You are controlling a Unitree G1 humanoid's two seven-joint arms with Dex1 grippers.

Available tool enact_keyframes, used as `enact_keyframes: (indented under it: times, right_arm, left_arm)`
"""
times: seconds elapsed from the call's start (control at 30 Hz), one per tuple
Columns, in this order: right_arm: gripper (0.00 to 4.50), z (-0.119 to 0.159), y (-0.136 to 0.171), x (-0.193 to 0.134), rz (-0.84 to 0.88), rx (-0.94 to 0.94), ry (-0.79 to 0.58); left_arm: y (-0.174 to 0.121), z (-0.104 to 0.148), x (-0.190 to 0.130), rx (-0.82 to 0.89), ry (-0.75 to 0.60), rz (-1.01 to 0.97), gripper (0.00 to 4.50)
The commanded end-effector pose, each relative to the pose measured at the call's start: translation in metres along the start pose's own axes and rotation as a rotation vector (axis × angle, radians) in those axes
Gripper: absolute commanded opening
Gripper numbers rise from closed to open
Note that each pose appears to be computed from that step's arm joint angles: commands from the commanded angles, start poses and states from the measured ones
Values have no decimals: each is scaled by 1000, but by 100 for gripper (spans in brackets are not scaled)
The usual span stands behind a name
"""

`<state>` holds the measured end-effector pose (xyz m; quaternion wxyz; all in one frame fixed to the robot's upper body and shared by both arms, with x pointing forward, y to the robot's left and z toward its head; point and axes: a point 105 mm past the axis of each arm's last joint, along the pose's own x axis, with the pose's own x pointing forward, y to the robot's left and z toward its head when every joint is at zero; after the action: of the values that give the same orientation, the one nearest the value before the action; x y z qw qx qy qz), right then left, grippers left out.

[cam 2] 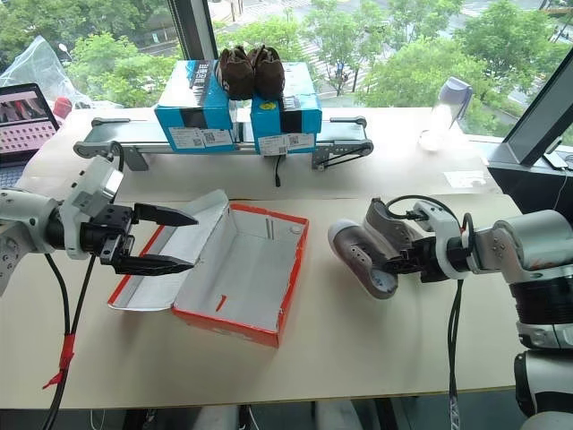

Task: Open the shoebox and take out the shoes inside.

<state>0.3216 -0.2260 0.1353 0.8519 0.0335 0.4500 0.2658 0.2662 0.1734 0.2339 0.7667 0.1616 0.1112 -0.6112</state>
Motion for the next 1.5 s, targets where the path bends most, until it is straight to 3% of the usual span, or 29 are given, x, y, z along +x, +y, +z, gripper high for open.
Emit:
enact_keyframes:
  times: [0.03,0.23,0.3,0.43,0.5,0.57,0.63,0.77,0.87,1.03,1.2,1.5]
  right_arm:
    - [231,32,-2,-15,-31,-45,-121]
    - [444,62,5,-46,14,-45,-274]
    - [448,74,13,-64,34,-88,-343]
    - [448,111,35,-88,97,-200,-620]
    - [448,135,34,-100,15,-271,-871]
    - [448,143,34,-103,26,-227,-999]
    - [448,134,17,-90,-132,-242,-1026]
    - [448,108,-10,-91,-386,-159,-1195]
    - [448,73,-25,-93,-574,-153,-1240]
    - [448,19,-14,-79,-560,-83,-1257]
    - [448,-27,13,-46,-534,-87,-1122]
    - [448,-68,23,-14,-560,-61,-985]
  left_arm:
    - [-2,11,-8,48,-7,24,450]
    - [-1,12,-17,37,-31,57,450]
    - [0,18,-23,25,-75,78,450]
    - [0,45,-31,-30,-313,108,450]
    - [11,55,-35,-49,-436,196,450]
    - [42,61,-53,-96,-571,420,450]
    - [69,59,-75,-82,-645,703,450]
    - [82,39,-109,-123,-789,1113,450]
    - [62,21,-97,-58,-732,1240,450]
    - [20,-38,-83,-200,-670,1454,450]
    - [-25,-105,-53,-357,-429,1514,450]
    - [-69,-144,-14,-358,-156,1451,450]
